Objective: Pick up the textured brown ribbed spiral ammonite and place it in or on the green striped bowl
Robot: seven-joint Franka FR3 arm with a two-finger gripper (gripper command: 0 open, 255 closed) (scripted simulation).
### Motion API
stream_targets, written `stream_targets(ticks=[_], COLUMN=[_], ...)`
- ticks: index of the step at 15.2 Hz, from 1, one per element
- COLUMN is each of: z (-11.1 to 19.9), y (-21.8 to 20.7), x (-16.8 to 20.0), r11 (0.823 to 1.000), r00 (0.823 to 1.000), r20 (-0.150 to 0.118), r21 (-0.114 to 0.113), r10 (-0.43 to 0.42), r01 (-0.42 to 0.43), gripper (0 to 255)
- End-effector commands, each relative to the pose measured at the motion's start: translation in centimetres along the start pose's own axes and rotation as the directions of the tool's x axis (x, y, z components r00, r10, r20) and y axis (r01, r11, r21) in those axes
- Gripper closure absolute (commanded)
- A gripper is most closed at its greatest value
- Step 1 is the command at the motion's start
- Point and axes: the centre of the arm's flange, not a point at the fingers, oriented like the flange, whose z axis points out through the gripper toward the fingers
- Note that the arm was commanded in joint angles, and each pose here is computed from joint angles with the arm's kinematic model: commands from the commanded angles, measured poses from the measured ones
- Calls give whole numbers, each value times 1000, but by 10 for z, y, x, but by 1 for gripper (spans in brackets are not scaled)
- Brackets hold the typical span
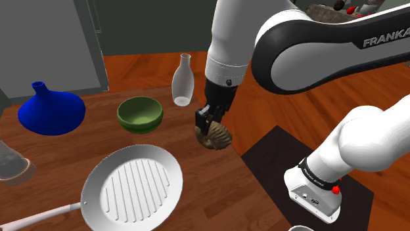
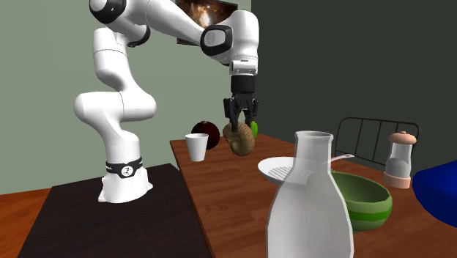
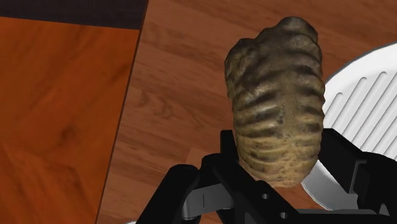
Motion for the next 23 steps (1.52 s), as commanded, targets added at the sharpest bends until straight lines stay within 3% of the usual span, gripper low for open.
stream_targets(ticks=[1, 5, 23], z=[-10, -27, -46], y=[0, 0, -42], x=[-1, -1, 232], r11=[1000, 1000, 1000], r00=[1000, 1000, 1000], r20=[0, 0, 0], r21=[0, 0, 0], r10=[0, 0, 0], r01=[0, 0, 0], gripper=[255, 255, 255])
